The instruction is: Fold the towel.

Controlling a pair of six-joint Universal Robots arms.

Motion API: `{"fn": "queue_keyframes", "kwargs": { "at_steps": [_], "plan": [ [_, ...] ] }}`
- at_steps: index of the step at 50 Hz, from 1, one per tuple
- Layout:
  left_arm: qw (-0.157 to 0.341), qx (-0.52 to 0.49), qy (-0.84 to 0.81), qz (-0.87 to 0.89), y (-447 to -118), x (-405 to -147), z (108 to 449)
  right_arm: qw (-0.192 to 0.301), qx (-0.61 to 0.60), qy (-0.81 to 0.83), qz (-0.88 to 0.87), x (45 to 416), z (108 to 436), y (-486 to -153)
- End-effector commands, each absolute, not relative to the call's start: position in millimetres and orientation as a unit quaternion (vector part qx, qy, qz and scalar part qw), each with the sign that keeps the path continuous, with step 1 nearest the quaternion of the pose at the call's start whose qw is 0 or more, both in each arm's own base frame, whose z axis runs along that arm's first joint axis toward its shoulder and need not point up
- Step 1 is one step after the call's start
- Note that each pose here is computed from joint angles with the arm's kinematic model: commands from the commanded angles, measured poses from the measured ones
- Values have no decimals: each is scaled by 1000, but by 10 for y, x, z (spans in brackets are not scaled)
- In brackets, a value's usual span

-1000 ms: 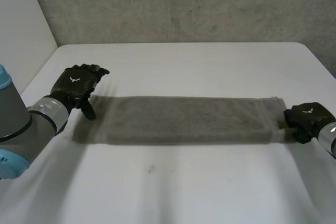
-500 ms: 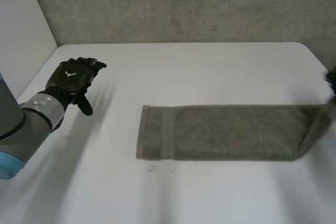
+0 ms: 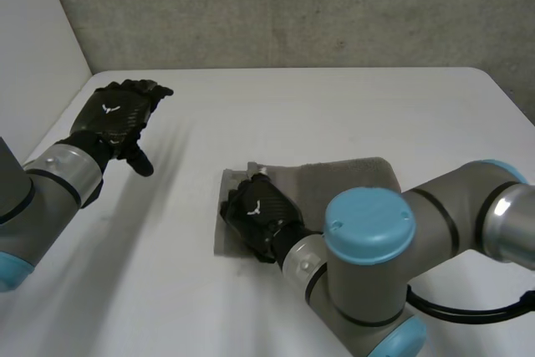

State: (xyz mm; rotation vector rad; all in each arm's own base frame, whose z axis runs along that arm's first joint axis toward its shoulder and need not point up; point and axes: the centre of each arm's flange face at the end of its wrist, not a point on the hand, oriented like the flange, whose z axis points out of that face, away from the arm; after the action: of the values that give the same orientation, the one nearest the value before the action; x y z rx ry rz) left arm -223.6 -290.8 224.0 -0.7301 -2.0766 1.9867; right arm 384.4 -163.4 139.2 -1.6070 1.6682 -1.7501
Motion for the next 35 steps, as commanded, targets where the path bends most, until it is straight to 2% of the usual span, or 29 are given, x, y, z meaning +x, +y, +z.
{"fn": "queue_keyframes", "kwargs": {
  "at_steps": [1, 4, 5, 7, 8, 10, 13, 15, 18, 27, 35],
  "plan": [
    [109, -267, -683, 671, -2881, -2462, 2165, 111, -520, 589, -609, 3716, 1567, -1784],
    [121, -278, -676, 672, -2866, -2609, 2153, 102, -463, 637, -608, 3400, 1690, -2089],
    [121, -279, -676, 672, -2866, -2610, 2153, 102, -463, 637, -608, 3399, 1690, -2091],
    [139, -296, -669, 668, -2809, -2793, 2116, 97, -404, 678, -606, 3084, 1823, -2317],
    [139, -296, -669, 668, -2809, -2794, 2116, 97, -403, 679, -606, 3083, 1823, -2318],
    [161, -318, -659, 662, -2713, -3018, 2070, 102, -375, 710, -588, 2830, 1830, -2401],
    [170, -326, -658, 657, -2671, -3119, 2025, 103, -366, 725, -574, 2690, 1779, -2442],
    [178, -338, -663, 645, -2603, -3263, 1882, 103, -347, 752, -550, 2406, 1691, -2512],
    [171, -342, -674, 632, -2560, -3344, 1717, 109, -333, 769, -534, 2197, 1613, -2509],
    [150, -352, -709, 592, -2399, -3402, 1311, 94, -320, 793, -510, 1900, 1422, -2505],
    [137, -360, -728, 567, -2178, -3326, 1183, 29, -363, 741, -564, 1917, 1488, -2680]
  ]
}}
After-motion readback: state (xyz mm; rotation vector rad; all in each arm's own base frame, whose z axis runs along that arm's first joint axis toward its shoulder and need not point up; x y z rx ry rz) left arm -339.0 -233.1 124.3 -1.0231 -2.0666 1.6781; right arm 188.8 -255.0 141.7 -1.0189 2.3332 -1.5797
